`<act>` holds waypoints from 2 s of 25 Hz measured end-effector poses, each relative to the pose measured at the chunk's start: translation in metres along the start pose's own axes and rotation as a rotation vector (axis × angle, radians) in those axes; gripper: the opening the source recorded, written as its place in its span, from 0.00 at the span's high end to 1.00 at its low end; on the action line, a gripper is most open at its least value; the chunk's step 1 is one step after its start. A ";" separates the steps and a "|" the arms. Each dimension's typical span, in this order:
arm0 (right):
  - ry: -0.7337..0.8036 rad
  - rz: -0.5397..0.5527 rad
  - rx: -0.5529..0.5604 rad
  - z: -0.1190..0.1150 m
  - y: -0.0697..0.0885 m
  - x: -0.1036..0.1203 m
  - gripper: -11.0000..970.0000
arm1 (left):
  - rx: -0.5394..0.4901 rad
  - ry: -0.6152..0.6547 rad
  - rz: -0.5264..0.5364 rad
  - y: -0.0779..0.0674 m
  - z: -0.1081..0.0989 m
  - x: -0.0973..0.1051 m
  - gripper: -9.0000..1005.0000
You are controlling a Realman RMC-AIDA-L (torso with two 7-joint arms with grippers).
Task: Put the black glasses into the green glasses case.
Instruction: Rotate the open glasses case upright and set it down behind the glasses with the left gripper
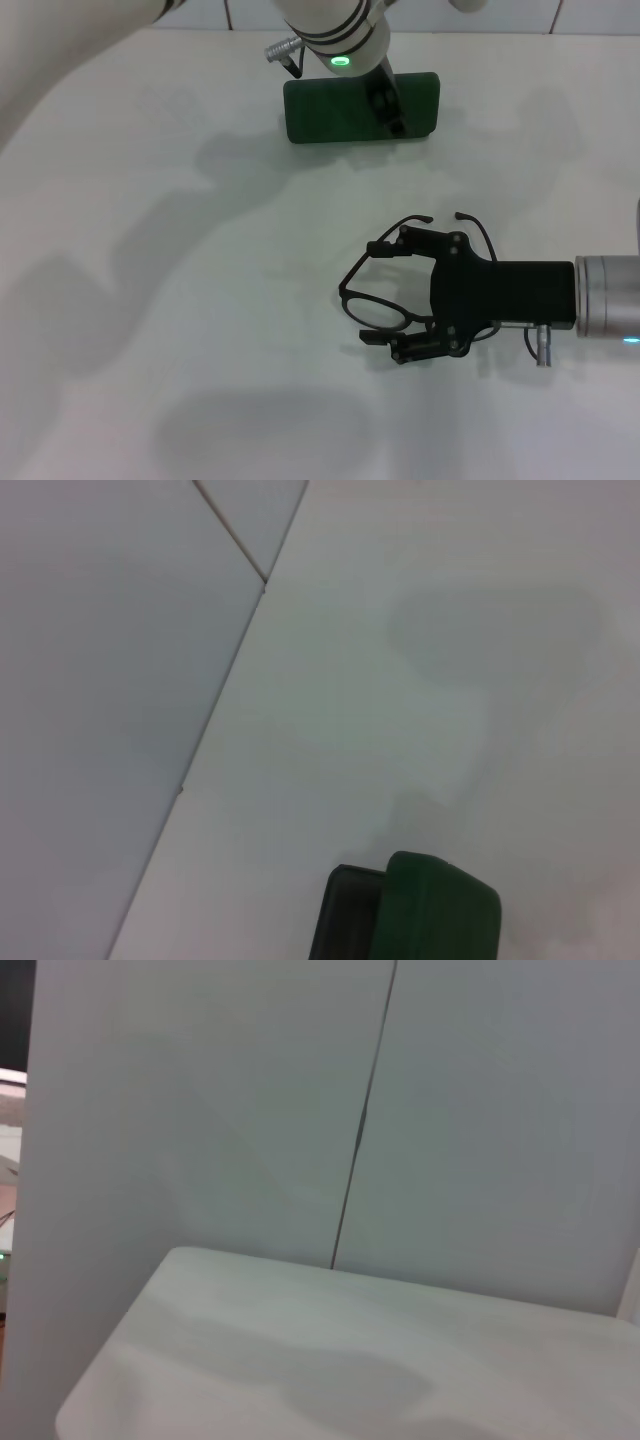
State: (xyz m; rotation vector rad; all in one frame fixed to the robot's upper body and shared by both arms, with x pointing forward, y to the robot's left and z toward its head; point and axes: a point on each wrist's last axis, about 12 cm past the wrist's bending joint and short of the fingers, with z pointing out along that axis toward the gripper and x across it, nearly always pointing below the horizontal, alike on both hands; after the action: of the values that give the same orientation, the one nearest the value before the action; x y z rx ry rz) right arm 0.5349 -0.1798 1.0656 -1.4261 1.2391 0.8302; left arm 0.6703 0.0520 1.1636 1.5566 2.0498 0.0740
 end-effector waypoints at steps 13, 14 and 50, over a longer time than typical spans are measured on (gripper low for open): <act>0.032 -0.018 0.012 0.003 -0.007 0.000 0.10 | 0.028 0.014 0.021 -0.006 0.000 0.000 0.29; 0.035 -0.018 0.013 0.003 -0.008 0.001 0.10 | 0.031 0.015 0.021 -0.007 0.000 0.000 0.29; 0.077 -0.018 0.040 0.004 -0.013 0.005 0.10 | 0.045 -0.117 0.008 -0.022 -0.034 -0.009 0.29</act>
State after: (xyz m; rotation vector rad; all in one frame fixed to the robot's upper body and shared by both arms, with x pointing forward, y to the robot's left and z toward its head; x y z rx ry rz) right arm 0.5487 -0.1778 1.0631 -1.4467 1.2923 0.7408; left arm 0.6374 0.0463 1.1875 1.5589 1.9670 -0.0593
